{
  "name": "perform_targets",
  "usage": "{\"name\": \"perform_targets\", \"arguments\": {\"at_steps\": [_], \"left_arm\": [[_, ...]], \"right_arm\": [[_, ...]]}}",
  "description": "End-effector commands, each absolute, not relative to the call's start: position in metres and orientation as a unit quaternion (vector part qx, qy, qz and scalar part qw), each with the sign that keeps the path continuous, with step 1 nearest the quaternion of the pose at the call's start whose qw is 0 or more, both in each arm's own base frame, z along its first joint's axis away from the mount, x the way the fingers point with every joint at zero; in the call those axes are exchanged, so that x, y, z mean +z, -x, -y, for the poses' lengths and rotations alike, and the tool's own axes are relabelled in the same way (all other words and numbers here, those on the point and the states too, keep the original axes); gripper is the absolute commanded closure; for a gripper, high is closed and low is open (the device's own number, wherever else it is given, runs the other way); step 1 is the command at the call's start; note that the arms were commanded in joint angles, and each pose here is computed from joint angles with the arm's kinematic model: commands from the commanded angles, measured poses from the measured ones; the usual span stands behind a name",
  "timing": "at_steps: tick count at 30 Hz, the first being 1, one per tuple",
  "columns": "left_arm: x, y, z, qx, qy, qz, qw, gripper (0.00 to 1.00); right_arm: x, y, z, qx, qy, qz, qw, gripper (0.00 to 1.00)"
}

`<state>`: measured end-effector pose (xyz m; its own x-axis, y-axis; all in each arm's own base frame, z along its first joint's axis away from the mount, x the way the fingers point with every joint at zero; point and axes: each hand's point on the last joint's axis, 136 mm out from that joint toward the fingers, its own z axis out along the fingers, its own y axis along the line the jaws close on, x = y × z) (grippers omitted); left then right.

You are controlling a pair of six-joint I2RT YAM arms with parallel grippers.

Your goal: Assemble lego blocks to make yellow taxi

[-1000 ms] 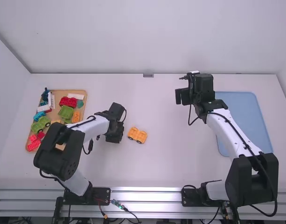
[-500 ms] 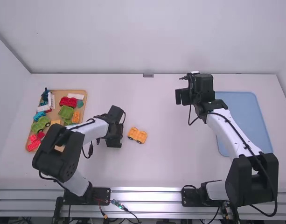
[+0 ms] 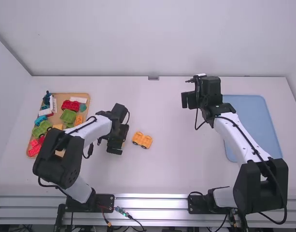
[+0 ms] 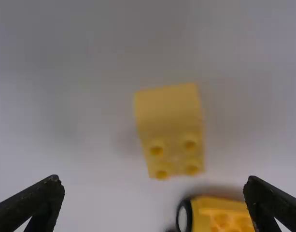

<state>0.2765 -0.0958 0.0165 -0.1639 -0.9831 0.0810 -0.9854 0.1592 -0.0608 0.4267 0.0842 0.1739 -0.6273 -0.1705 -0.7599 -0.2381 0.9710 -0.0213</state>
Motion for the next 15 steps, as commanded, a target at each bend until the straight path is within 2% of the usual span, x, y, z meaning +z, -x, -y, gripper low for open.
{"name": "perform_targets", "arguments": {"at_steps": [1,4,5,11,15], "left_arm": [[0.056,-0.304,0.084,0.061,-0.582,0.810,-0.047,0.01],[0.090,-0.325,0.086,0.069,-0.504,0.857,-0.081,0.05],[0.098,-0.330,0.088,0.074,-0.491,0.864,-0.087,0.01],[0.141,-0.360,0.092,0.076,-0.305,0.937,-0.155,0.01],[0.169,-0.384,0.096,0.069,-0.143,0.964,-0.214,0.01]], "right_arm": [[0.180,-0.430,-0.085,0.040,0.112,-0.898,0.423,0.01],[0.181,-0.431,-0.085,0.040,0.112,-0.897,0.425,0.01],[0.181,-0.431,-0.085,0.040,0.113,-0.897,0.426,0.01],[0.190,-0.436,-0.095,0.065,0.124,-0.885,0.444,0.01],[0.195,-0.426,-0.127,0.128,0.210,-0.862,0.444,0.01]]}}
